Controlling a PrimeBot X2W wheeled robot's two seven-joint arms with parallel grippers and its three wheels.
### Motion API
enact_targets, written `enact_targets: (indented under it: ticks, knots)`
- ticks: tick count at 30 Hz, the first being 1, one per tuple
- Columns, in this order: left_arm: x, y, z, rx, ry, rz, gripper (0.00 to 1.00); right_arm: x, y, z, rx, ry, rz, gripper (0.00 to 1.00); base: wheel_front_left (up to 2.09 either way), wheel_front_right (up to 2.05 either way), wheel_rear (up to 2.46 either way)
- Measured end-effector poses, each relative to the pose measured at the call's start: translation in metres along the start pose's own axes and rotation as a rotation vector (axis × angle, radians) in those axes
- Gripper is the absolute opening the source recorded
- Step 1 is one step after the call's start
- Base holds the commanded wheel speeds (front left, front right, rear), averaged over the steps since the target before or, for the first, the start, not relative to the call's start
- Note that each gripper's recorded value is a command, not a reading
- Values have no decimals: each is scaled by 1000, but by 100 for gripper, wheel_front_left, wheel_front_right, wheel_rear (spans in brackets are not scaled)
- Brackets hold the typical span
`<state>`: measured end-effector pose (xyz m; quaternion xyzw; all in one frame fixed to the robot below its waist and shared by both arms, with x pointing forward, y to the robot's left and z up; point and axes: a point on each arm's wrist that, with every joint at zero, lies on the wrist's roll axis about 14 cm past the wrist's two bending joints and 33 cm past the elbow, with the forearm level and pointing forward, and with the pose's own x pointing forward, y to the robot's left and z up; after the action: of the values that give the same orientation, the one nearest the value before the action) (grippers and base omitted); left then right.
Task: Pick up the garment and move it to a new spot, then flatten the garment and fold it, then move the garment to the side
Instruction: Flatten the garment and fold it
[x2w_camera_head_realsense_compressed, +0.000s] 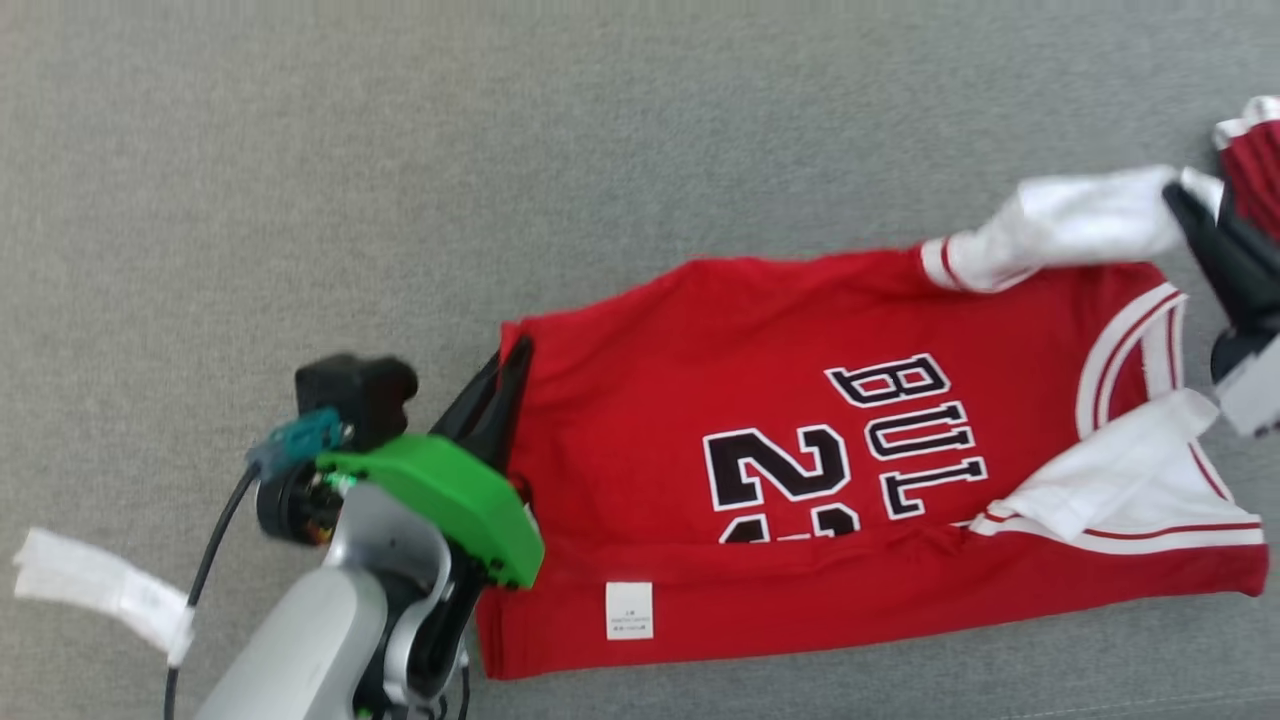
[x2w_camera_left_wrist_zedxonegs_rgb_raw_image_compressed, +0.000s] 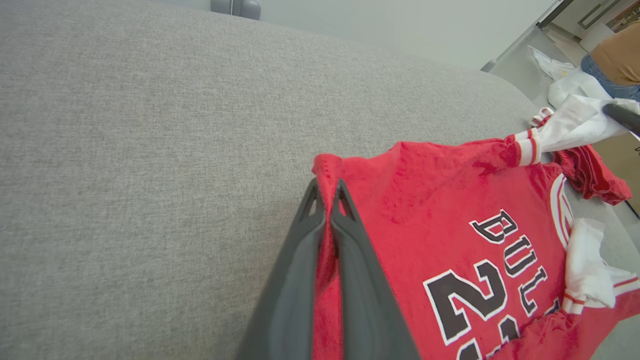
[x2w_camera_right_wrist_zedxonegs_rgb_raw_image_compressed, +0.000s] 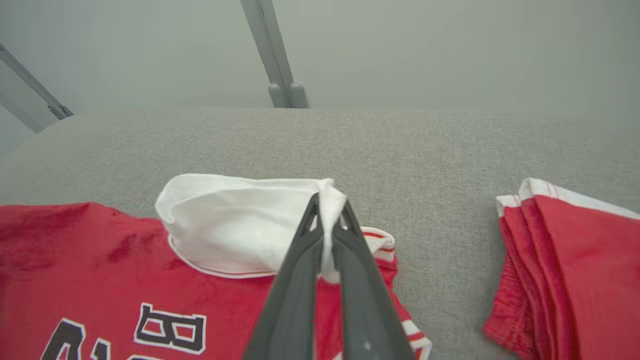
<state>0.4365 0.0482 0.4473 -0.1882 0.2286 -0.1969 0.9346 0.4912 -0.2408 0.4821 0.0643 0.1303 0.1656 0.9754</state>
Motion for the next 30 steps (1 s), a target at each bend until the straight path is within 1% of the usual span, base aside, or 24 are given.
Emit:
enact_targets:
  ticks: [4, 6, 10, 11, 12, 13, 14, 17, 19, 20, 21, 23, 24, 26, 28, 30]
  knots:
    - [-20, -11, -4, -39, -13, -12, 0, -43, 4, -11, 48, 0, -26, 0, 0, 0, 0]
    - [-27, -16, -10, -40, -5, -16, 0, -61, 8, -16, 77, -7, -38, 0, 0, 0, 0]
    - [-34, -13, -21, -36, 5, 4, 0, -88, 13, -29, 138, -10, -73, 0, 0, 0, 0]
    - [-35, -13, -24, -38, 8, 6, 11, -93, 14, -32, 148, -10, -82, 0, 0, 0, 0]
    - [-36, -14, -28, -35, 16, 6, 37, -97, 13, -36, 151, -4, -92, 0, 0, 0, 0]
    - [-38, -13, -36, -28, 36, 12, 84, -104, 11, -45, 142, 24, -107, 62, 0, 0, 0]
    - [-40, -9, -44, -26, 57, 27, 100, -108, 10, -51, 133, 46, -117, 100, 0, 0, 0]
    - [-50, 11, -66, 77, 112, 83, 100, -116, 6, -65, 113, 89, -148, 100, 0, 0, 0]
    - [-56, 22, -76, 88, 122, 133, 100, -117, 1, -60, 107, 67, -169, 100, 0, 0, 0]
    - [-59, 28, -75, 98, 89, 172, 100, -117, -1, -57, 104, 57, -179, 100, 0, 0, 0]
    - [-61, 36, -68, 138, 41, 209, 100, -116, -4, -54, 99, 47, -187, 100, 0, 0, 0]
    - [-66, 54, -50, 184, -81, 299, 100, -112, -10, -50, 96, 29, -210, 100, 0, 0, 0]
    - [-69, 58, -46, 203, -119, 319, 100, -109, -11, -52, 89, 40, -214, 100, 0, 0, 0]
    - [-75, 59, -46, 202, -172, 355, 100, -101, -8, -62, 66, 89, -206, 100, 0, 0, 0]
    - [-75, 54, -46, 210, -198, 355, 100, -93, -5, -74, 49, 139, -198, 100, 0, 0, 0]
    - [-75, 56, -48, 184, -207, 380, 100, -86, -9, -88, 9, 203, -209, 100, 0, 0, 0]
